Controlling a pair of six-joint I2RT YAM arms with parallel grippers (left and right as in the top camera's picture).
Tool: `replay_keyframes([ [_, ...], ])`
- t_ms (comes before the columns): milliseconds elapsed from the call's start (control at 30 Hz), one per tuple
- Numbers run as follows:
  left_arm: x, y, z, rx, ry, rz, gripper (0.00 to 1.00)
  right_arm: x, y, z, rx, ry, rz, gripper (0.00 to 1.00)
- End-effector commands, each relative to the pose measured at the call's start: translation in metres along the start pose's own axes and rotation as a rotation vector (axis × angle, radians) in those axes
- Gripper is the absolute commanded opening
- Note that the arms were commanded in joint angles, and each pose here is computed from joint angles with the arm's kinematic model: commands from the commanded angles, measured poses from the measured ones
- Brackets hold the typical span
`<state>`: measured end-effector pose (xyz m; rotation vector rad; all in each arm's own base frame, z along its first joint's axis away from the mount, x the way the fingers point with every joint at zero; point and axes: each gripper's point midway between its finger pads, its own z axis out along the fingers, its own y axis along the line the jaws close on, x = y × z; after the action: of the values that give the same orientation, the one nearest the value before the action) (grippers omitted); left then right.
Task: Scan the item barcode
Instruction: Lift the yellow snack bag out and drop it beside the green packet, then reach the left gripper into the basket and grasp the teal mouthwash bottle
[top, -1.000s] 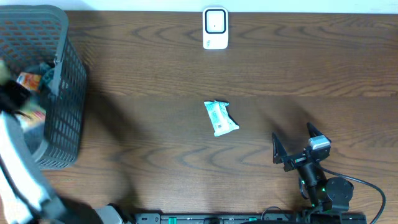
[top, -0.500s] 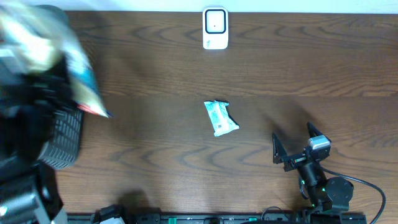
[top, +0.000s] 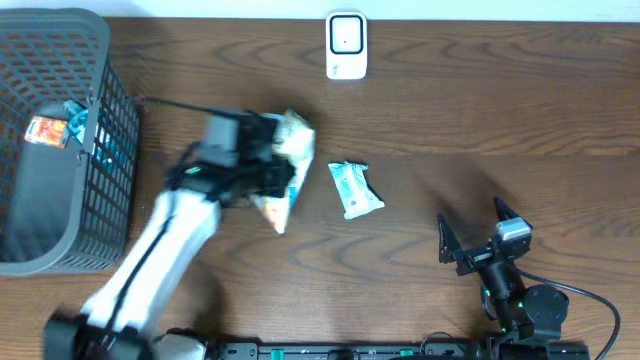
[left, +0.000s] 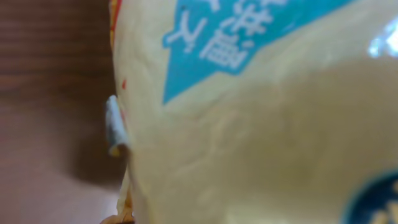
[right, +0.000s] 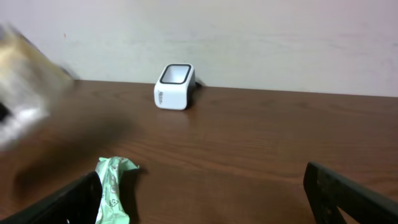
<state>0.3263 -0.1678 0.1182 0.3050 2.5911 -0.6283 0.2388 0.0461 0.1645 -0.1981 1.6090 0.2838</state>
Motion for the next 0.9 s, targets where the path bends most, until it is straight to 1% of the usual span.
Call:
replay_keyframes([
  [0, 0.006, 0.026, 0.036, -0.216, 0.019, -0.080, 0.07, 0.001, 0.000, 0.000, 0.001, 0.002, -0.007, 0.99],
  [67, 0.016, 0.033, 0.059, -0.277, 0.049, -0.076, 0.07, 0.001, 0.000, 0.000, 0.001, 0.002, -0.007, 0.99],
  [167, 0.020, 0.026, 0.076, -0.278, 0.067, -0.046, 0.07, 0.001, 0.000, 0.000, 0.001, 0.002, -0.007, 0.99],
  [200, 0.017, 0.023, 0.075, -0.272, 0.059, -0.039, 0.27, 0.001, 0.000, 0.000, 0.001, 0.002, -0.007, 0.99],
  [267, 0.001, 0.014, 0.064, -0.264, 0.017, -0.030, 0.84, 0.001, 0.000, 0.000, 0.001, 0.002, -0.007, 0.99],
  [300, -0.011, 0.010, 0.053, -0.269, -0.017, -0.026, 0.99, 0.001, 0.000, 0.000, 0.001, 0.002, -0.007, 0.99],
  [333, -0.027, 0.006, 0.037, -0.281, -0.064, -0.021, 0.98, 0.001, 0.000, 0.000, 0.001, 0.002, -0.007, 0.99],
  [400, -0.057, -0.001, 0.002, -0.310, -0.167, 0.002, 0.98, 0.001, 0.000, 0.000, 0.001, 0.002, -0.007, 0.99],
  [467, -0.087, -0.009, -0.042, -0.346, -0.292, 0.032, 0.98, 0.001, 0.000, 0.000, 0.001, 0.002, -0.007, 0.99],
  [567, -0.127, -0.020, -0.122, -0.416, -0.507, 0.083, 0.98, 0.001, 0.000, 0.000, 0.001, 0.002, -0.007, 0.99],
  [633, -0.146, -0.018, -0.187, -0.509, -0.673, 0.090, 0.98, 0.001, 0.000, 0.000, 0.001, 0.002, -0.007, 0.99],
  [700, -0.154, -0.006, -0.249, -0.647, -0.826, 0.065, 0.98, 0.001, 0.000, 0.000, 0.001, 0.002, -0.007, 0.99],
  [733, -0.154, 0.006, -0.281, -0.735, -0.905, 0.018, 0.98, 0.001, 0.000, 0.000, 0.001, 0.002, -0.007, 0.99],
  [800, -0.145, 0.037, -0.338, -0.903, -1.031, -0.119, 0.98, 0.001, 0.000, 0.000, 0.001, 0.002, -0.007, 0.99],
  [867, -0.133, 0.074, -0.374, -1.005, -1.093, -0.251, 0.98, 0.001, 0.000, 0.000, 0.001, 0.002, -0.007, 0.99],
])
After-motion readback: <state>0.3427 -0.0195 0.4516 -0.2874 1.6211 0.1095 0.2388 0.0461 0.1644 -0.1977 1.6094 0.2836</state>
